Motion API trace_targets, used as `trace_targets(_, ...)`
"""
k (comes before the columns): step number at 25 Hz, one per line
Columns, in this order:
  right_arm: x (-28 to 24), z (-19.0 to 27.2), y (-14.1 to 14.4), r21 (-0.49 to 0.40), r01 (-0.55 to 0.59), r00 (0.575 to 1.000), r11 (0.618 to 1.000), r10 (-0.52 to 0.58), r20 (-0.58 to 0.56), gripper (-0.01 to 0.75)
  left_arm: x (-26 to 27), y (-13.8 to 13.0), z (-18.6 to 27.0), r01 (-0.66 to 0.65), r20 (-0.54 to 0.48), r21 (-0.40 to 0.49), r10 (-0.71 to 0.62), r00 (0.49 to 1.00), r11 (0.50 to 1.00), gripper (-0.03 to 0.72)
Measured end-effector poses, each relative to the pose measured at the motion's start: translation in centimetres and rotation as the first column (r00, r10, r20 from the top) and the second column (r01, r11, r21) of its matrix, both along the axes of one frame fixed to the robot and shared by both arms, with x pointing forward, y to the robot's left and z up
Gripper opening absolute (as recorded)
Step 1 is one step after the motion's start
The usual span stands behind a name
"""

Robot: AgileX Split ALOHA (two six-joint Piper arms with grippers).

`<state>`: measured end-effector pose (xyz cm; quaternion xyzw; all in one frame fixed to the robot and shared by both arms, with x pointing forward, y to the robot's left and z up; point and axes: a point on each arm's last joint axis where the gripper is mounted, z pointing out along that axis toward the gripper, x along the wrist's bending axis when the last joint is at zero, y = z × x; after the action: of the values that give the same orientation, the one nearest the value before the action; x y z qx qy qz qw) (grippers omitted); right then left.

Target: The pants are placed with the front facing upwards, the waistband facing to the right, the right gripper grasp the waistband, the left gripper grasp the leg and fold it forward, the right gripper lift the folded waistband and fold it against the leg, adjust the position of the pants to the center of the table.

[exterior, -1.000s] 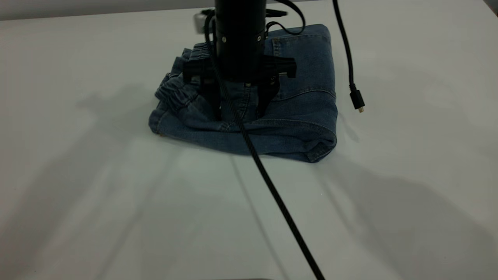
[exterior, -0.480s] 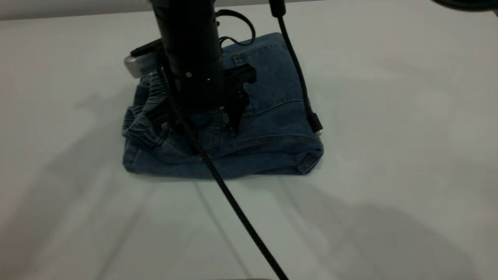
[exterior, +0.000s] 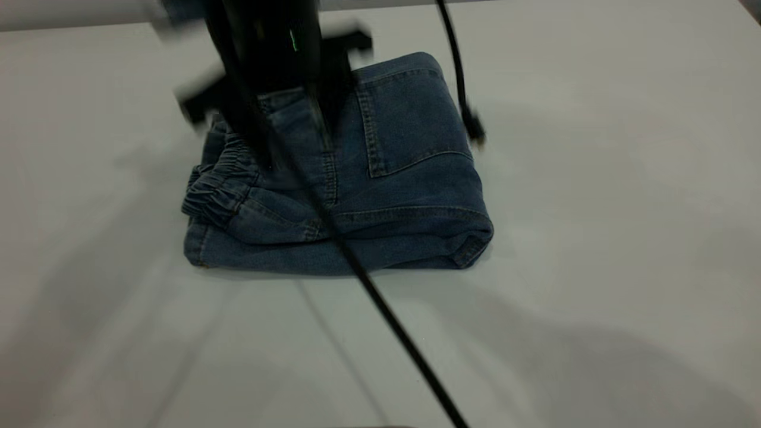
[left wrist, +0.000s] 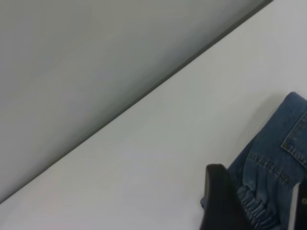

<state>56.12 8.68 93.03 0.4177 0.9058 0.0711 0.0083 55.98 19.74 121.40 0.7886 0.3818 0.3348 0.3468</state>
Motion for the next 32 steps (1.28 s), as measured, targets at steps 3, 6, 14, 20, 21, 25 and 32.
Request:
trace_targets(3,-0.4,6.6,-0.8,0.075,-0.04,0.994,0.996,0.032,0.105,0.47,-2.0,0.6,1.8,0.002,0.036,-0.01,-0.002,0.999,1.0,0.368)
trace_targets(6,-1.7,13.3,-2.3,0.16,-0.082,0.979,0.984,0.049,0.2,0.47,-4.4,1.3,3.6,0.004,0.071,-0.02,-0.003,0.997,1.0,0.368)
trace_targets(14,-6.9,28.1,-8.9,0.319,-0.181,0.895,0.93,0.021,0.446,0.47,-10.8,3.3,5.9,0.015,0.012,0.004,-0.015,1.0,1.0,0.368)
trace_targets(20,-10.0,33.9,-13.6,0.355,-0.201,0.818,0.913,-0.043,0.574,0.47,-14.2,4.3,6.9,0.018,0.013,0.003,-0.018,1.0,1.0,0.36)
trace_targets(21,-10.5,34.5,-14.4,0.358,-0.202,0.806,0.912,-0.053,0.589,0.47,-14.7,4.5,6.9,0.018,0.018,0.002,-0.018,1.0,1.0,0.356)
trace_targets(25,-13.1,35.7,-17.8,0.354,-0.199,0.786,0.914,-0.067,0.615,0.47,-16.5,5.0,6.4,0.012,0.018,-0.008,-0.012,1.0,1.0,0.337)
trace_targets(32,-17.7,33.9,-23.5,0.331,-0.163,0.805,0.929,-0.068,0.589,0.47,-19.7,6.0,2.9,-0.007,-0.044,-0.019,0.006,0.999,1.0,0.334)
